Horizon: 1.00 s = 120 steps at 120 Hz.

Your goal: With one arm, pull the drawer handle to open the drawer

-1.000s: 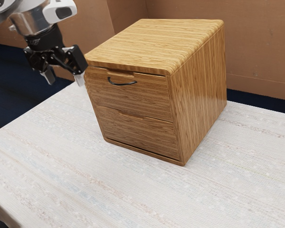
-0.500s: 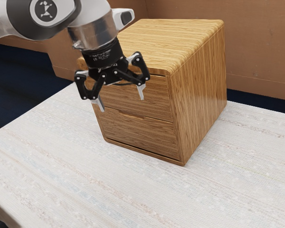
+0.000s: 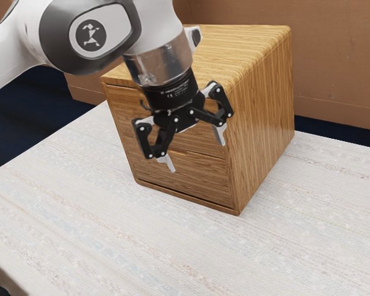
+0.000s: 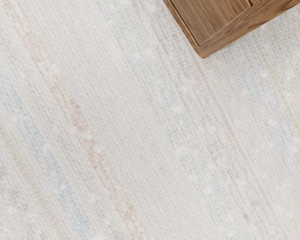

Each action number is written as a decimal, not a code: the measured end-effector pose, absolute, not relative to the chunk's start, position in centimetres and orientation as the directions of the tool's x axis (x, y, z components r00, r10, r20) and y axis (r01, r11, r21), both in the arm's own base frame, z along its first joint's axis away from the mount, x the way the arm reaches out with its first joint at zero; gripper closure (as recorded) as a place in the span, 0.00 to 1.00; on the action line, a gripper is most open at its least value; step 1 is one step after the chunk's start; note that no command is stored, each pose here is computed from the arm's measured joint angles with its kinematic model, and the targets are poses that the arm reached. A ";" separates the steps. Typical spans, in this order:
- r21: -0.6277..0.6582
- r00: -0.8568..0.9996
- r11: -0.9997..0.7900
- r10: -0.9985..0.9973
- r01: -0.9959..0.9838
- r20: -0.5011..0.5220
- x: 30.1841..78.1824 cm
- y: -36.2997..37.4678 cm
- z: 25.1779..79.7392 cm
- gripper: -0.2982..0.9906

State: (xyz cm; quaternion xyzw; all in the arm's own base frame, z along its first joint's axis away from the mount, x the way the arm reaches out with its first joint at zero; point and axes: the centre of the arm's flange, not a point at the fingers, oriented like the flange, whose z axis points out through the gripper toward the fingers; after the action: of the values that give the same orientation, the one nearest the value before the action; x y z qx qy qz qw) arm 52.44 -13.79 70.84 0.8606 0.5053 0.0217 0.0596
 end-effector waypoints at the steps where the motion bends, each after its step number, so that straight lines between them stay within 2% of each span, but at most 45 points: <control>1: 0.125 0.486 -0.479 0.874 0.869 -0.023 52.4 -13.9 70.8 0.23; 78: 0.142 0.322 -0.314 0.946 0.939 -0.042 53.8 -15.2 69.6 0.23; 88: 0.147 0.229 -0.220 0.973 0.964 -0.044 55.2 -10.6 69.5 0.23; 100: 0.154 0.038 -0.031 0.998 0.988 -0.046 56.3 -0.5 69.5 0.23; 120: 0.162 -0.246 0.251 0.968 0.954 -0.047 54.6 14.6 69.4 0.23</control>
State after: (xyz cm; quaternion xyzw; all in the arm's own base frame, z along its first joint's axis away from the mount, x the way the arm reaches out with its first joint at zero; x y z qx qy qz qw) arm 54.63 14.64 69.41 0.6101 0.7878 0.0499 0.0683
